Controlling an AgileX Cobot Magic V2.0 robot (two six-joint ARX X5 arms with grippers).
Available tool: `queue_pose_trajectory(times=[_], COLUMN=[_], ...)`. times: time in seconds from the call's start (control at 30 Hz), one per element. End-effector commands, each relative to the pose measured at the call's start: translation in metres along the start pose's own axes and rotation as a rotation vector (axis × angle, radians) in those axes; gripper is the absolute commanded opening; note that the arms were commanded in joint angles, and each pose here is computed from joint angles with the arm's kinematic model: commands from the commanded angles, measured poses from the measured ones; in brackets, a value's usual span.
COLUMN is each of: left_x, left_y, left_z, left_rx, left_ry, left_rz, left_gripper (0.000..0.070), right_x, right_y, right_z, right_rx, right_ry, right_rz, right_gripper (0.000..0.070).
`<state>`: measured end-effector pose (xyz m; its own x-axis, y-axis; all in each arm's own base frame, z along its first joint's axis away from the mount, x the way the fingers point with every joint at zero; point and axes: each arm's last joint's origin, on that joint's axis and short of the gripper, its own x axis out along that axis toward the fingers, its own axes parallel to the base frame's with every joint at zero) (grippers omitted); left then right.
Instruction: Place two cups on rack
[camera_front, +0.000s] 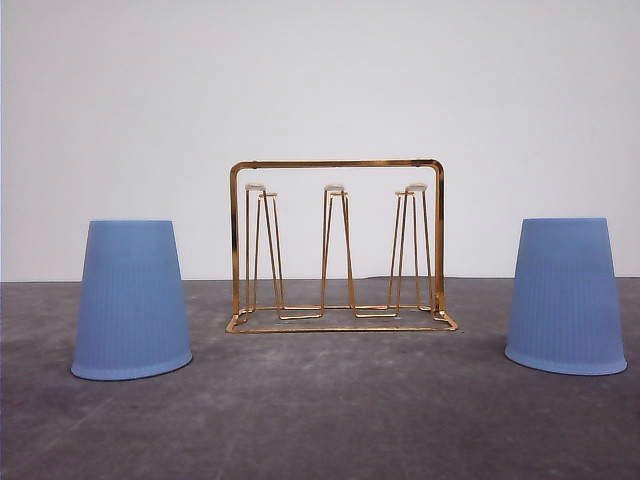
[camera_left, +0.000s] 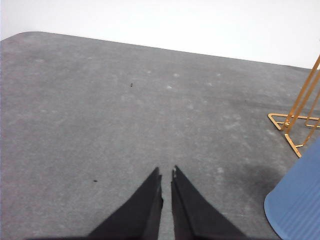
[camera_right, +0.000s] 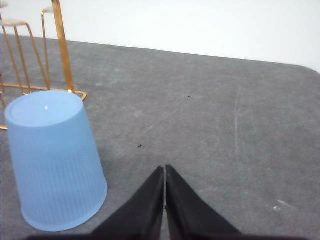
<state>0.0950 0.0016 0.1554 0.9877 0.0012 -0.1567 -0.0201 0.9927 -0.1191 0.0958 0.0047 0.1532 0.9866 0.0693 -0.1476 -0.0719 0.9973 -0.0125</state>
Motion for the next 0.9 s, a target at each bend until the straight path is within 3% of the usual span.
queue_pose_trajectory(times=[0.0,0.1,0.2,0.3,0.43,0.6,0.87], left_x=[0.002,0.001,-0.001,-0.007,-0.015,-0.016,0.019], left_y=[0.001,0.000,-0.001,-0.003,-0.008,-0.018,-0.032], left_z=[-0.005,-0.002,0.008,0.024,0.053,0.105,0.177], left_rx=[-0.002,-0.058,-0.170,-0.278,-0.366,-0.293,-0.092], left_ry=[0.015,-0.015,-0.051,-0.070,-0.030,0.095,0.262], left_rz=[0.004,-0.008,-0.021,-0.031,-0.072,-0.176,-0.262], left_gripper=[0.0016,0.0014,0.0013,0.0013,0.0013,0.0013,0.0014], right_x=[0.000,0.000,-0.002,-0.009,-0.017,-0.019,0.013], right_y=[0.000,0.000,0.000,0.001,0.002,0.003,0.005], right_z=[0.000,0.001,0.008,0.027,0.060,0.109,0.160], right_rx=[0.058,0.108,0.205,0.309,0.371,0.344,0.178], right_ry=[-0.007,-0.016,-0.032,-0.060,-0.085,-0.015,0.285], right_rz=[0.003,0.004,0.011,0.051,0.111,0.151,0.257], right_gripper=[0.0000,0.0000,0.0000,0.0000,0.0000,0.0000,0.0000])
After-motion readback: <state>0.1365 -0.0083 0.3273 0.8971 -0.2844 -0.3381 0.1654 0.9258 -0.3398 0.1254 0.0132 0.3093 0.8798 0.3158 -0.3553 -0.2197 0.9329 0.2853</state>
